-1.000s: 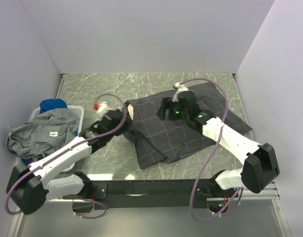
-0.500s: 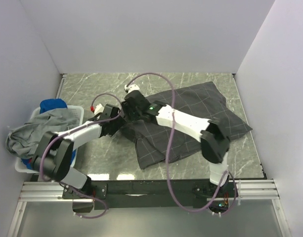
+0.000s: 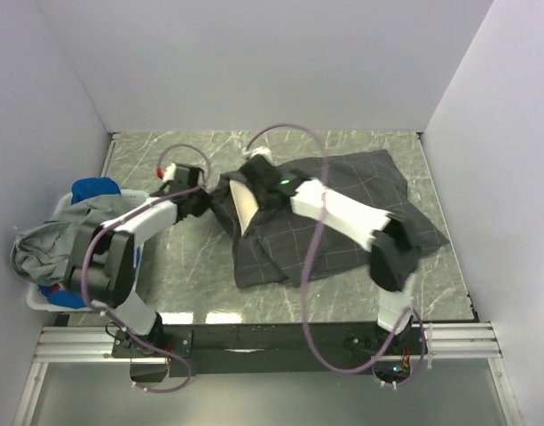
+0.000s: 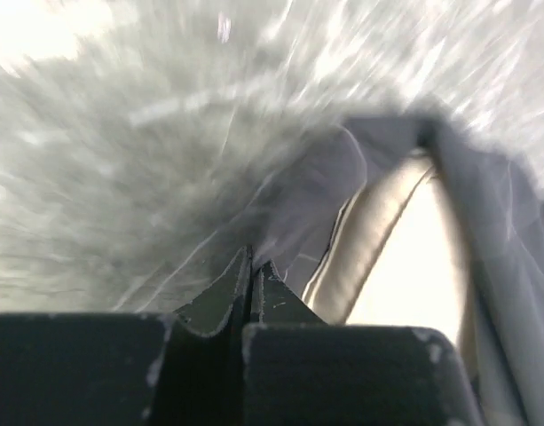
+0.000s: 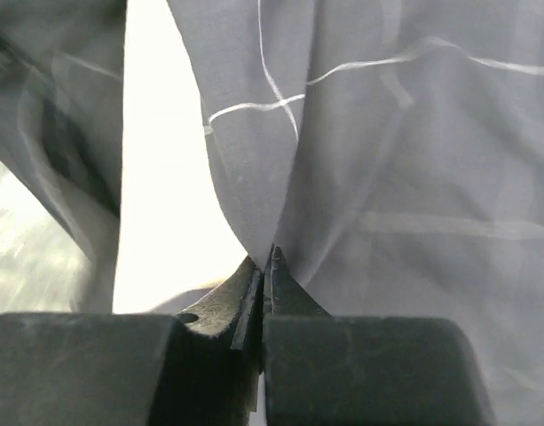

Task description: Put the pillow into the pillowcase

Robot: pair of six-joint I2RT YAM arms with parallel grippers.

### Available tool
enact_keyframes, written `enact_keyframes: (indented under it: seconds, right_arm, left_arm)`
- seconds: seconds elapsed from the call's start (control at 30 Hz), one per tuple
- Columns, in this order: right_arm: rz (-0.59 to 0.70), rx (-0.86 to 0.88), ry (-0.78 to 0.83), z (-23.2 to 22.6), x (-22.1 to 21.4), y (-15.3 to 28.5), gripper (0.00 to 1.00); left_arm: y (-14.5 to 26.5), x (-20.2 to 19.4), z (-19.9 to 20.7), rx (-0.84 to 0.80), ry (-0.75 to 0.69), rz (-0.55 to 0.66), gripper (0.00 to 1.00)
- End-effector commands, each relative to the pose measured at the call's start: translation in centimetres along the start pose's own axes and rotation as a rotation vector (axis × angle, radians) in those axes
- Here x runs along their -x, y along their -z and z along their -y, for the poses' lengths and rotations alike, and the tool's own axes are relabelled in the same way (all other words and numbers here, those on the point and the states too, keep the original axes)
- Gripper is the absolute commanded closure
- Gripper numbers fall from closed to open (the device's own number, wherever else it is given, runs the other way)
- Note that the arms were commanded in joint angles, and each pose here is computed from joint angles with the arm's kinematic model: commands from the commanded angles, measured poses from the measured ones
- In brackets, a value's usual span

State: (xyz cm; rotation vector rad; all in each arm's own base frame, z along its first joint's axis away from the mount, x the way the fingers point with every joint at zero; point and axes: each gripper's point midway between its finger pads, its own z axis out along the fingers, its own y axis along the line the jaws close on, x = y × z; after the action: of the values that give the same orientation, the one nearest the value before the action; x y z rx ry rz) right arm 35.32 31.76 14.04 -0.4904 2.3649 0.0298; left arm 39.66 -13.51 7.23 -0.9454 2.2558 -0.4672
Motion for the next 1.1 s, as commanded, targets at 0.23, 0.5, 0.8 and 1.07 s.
enact_keyframes:
  seconds: [0.23,0.5,0.8,1.07]
  right_arm:
    - [0.402,0.39,-0.234,6.8,3.8,18.4,1.0]
    - [0.41,0.798,-0.142,-4.4,7.1,21.9,0.78]
    - [0.329,0.631,-0.158,-5.2,8.0,14.9,0.27]
    - [0.221,0.305,-0.271,3.4,3.6,6.7,0.24]
  left_arm:
    - [11.4,11.5,6.0,-0.378,-0.087,0.231,0.99]
    - [13.4,12.2,10.4,-0.553,-0.126,0.156,0.96]
    - [12.1,14.9,1.5,-0.071,-0.045,0.303,0.17]
    - [10.1,10.0,-2.6,0.074,0.024,0.289,0.26]
